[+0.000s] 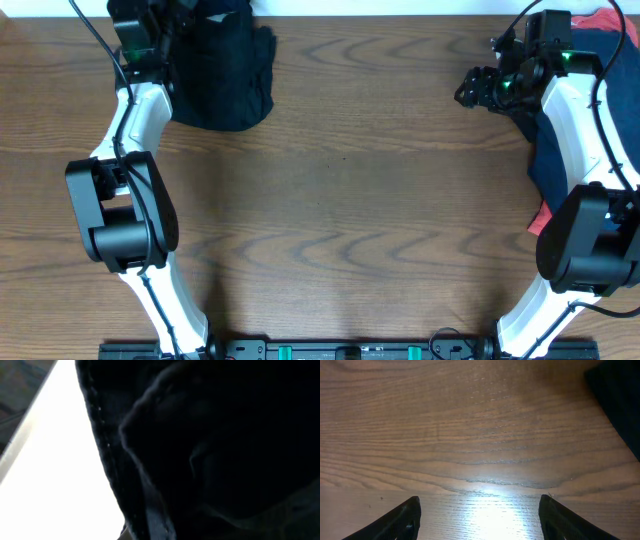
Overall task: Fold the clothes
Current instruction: 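Press the shorts down on the stack with the left gripper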
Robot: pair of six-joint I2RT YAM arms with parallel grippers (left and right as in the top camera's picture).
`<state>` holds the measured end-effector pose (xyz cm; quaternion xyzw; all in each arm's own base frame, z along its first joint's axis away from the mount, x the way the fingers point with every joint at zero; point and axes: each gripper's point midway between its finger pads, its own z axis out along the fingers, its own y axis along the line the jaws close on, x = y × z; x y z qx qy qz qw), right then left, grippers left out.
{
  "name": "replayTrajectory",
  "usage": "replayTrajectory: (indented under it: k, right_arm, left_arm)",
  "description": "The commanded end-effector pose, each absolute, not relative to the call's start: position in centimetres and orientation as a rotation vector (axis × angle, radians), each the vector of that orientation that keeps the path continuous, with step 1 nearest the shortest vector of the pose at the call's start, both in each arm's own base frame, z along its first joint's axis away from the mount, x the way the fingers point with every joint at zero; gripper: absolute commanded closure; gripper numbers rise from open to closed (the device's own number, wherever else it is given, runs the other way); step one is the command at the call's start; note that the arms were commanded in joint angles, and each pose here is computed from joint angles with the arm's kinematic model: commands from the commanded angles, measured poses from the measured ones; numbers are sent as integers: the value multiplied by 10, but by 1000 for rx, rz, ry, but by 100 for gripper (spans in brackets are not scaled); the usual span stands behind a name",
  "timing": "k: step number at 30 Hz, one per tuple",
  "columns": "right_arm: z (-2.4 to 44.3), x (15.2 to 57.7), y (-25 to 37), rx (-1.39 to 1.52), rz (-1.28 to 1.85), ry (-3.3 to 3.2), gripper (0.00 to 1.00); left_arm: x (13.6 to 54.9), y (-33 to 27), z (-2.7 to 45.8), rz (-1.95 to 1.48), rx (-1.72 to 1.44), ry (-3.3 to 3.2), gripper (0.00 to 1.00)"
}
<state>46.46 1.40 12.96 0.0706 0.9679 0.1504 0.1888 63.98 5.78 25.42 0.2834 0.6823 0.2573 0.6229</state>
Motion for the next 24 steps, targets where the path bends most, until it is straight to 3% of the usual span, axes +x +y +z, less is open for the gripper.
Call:
replayTrajectory:
  k: [1,11,15,17,24]
  right_arm:
    - [137,467,18,201,435,2703,27]
    - [138,468,17,201,432,2699,26]
    - [138,469,18,200,433,2694,26]
    - [138,469,18,199,432,2696,26]
    - [138,469,18,198,433,2693,26]
  left_arm:
    - [642,59,298,634,634,1481,94]
    - [629,69,223,763,1031,1671,94]
    - [614,72,187,693,1089,1822,83]
    - [604,76,171,682,1108,1904,72]
    - [561,72,133,560,1178,2150,71]
